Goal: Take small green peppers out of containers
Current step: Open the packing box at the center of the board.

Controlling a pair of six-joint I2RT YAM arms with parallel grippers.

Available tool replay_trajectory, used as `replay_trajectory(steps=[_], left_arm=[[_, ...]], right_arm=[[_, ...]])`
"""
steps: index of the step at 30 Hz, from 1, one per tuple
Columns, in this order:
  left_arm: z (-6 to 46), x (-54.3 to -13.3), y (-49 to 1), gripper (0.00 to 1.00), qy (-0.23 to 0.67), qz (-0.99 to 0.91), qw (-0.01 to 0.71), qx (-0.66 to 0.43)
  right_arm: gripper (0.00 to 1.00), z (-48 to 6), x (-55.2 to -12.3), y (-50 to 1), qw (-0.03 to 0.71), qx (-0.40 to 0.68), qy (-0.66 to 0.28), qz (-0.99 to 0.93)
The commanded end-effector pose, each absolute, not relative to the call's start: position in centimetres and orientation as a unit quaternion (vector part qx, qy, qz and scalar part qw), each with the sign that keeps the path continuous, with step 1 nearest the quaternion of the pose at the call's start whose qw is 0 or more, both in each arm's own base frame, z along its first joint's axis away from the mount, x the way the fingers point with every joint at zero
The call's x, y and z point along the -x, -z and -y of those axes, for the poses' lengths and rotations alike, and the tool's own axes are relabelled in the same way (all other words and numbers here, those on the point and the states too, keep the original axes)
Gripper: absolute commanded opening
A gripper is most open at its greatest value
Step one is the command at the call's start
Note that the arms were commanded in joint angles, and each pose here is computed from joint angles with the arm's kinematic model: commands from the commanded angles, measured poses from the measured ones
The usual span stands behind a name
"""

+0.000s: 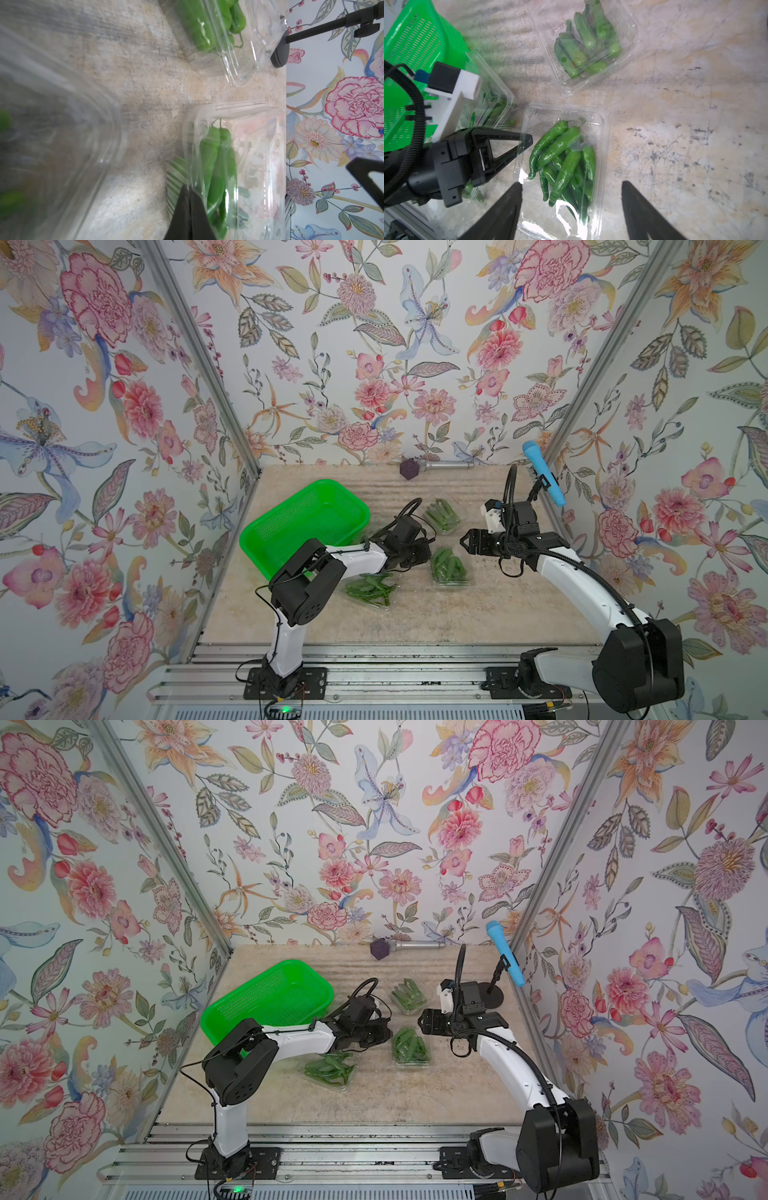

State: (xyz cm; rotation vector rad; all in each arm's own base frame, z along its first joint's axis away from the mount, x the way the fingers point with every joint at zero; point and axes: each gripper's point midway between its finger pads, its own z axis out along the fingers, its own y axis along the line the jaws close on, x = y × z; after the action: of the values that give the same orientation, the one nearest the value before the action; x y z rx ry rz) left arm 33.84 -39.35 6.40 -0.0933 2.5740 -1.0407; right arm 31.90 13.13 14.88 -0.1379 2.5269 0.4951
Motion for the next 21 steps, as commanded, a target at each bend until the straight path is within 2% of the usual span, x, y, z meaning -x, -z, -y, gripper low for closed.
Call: replay_trajectory(steps=[1,8,21], left_arm=[[37.8,-34.6,-6.9,0.00,0.359,-0.909,0.194,0.082],[38.3,-34.8,-6.5,0.00,0.381,-0.899,0.185,0.110],[38.5,-34.8,-6.4,0.00,0.390,-0.896,0.184,0.108]], right_arm=[[0.69,-13.6,-29.9,-13.3,0.253,0.067,-0.135,-0.956],[0.63,-18.2,-28.7,-11.8,0.230,0.130,-0.114,-0.958],[0.65,-21.8,-29.1,-10.2,0.221,0.171,-0.081,-0.957]])
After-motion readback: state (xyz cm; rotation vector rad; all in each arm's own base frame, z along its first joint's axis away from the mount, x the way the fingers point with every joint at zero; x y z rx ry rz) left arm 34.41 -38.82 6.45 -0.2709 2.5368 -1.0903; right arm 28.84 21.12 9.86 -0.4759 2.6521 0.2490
